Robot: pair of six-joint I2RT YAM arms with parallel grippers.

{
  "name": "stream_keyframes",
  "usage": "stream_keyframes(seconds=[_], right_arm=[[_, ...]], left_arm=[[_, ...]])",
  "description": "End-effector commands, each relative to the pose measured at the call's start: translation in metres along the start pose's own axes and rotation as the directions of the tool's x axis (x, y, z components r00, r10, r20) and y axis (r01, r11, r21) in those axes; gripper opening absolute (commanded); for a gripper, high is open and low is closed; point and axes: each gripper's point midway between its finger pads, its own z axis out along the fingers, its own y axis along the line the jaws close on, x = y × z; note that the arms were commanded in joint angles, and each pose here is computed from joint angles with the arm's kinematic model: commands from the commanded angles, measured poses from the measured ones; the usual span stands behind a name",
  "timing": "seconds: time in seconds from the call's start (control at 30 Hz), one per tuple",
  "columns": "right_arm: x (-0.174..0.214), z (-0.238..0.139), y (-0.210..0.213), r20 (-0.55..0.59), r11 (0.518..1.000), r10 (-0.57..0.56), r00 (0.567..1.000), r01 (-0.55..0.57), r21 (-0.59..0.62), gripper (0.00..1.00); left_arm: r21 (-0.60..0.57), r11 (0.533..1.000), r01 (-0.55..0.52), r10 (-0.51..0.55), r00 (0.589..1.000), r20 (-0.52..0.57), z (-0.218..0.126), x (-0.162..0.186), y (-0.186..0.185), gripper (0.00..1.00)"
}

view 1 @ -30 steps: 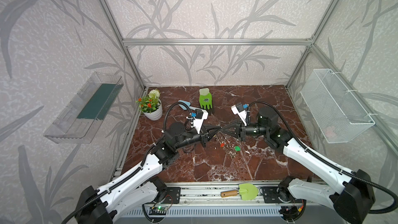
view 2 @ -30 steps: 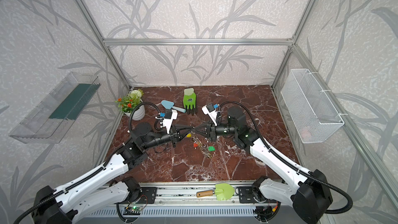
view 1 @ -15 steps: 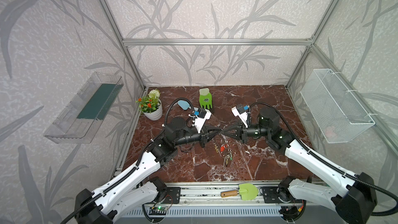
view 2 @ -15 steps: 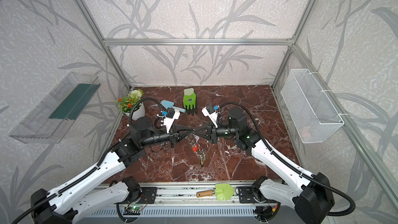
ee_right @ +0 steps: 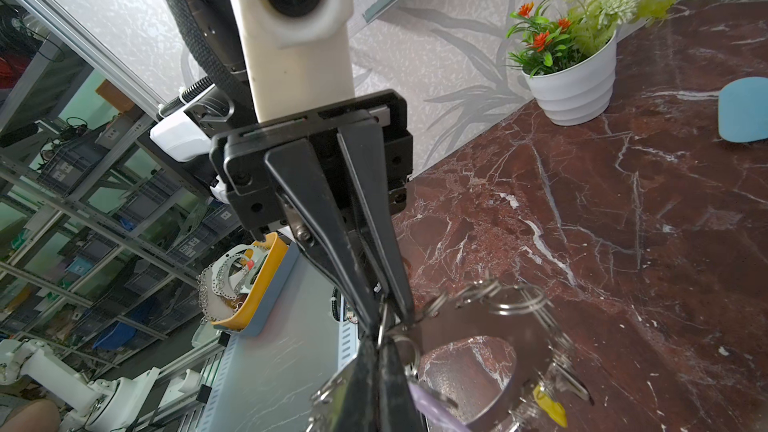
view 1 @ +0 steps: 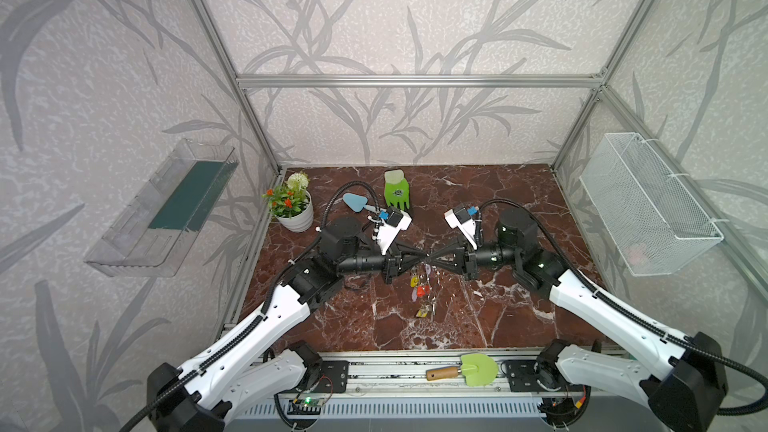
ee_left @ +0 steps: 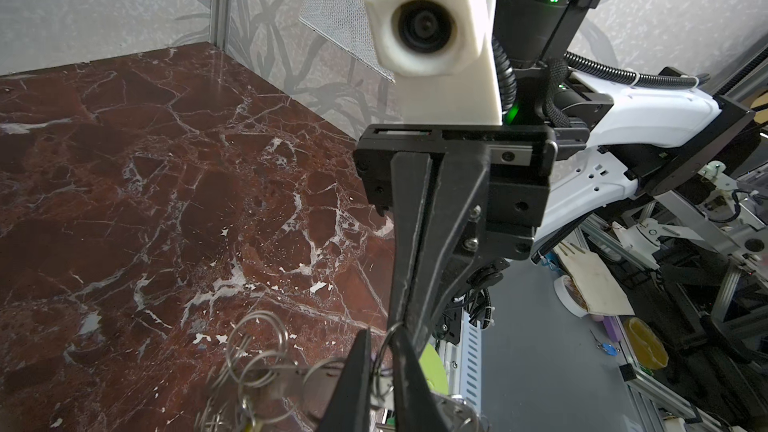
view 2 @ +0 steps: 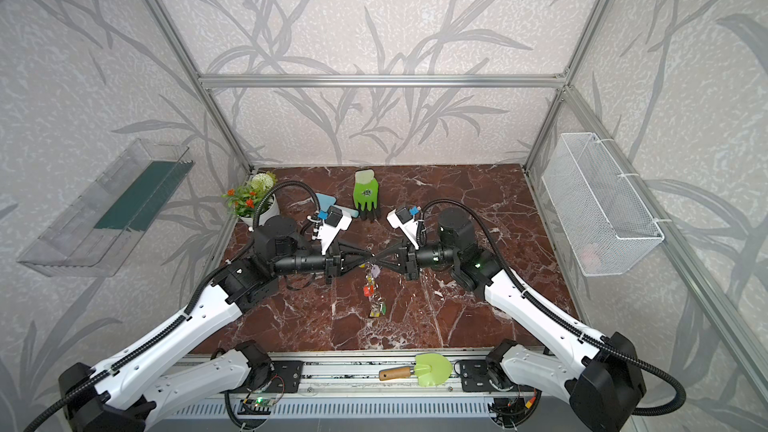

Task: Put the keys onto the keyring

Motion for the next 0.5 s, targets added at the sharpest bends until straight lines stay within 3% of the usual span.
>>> stream_keyframes(seconds=[0.0,0.17,0.23,0.47], right_arm=[[-0.0119,-0.0025,0.007,0.042,0.998,-0.068,0.997,0.067,0.004,0.0],[-0.0112,-0.0018,0.0057,0.038,0.998,-0.066,0.997,0.066,0.004,0.0],[-0.0116,-0.002,0.0063,0.038,0.998,-0.069,0.997,0.069,0.004,0.0],[-0.0121,-0.0029,-0.0022,0.039,0.997,-0.062,0.997,0.06,0.055,0.03]], left_arm=[[0.139,0.99,-0.027,0.034,0.998,-0.046,-0.0026,0.0001,-0.0284,0.14],[0.172,0.985,-0.024,0.039,0.996,-0.083,-0.0021,0.0046,-0.0316,0.09],[0.174,0.984,-0.025,0.041,0.995,-0.092,-0.0024,0.0048,-0.0318,0.01],[0.133,0.991,-0.03,0.037,0.998,-0.053,-0.0041,-0.0039,-0.0262,0.0]])
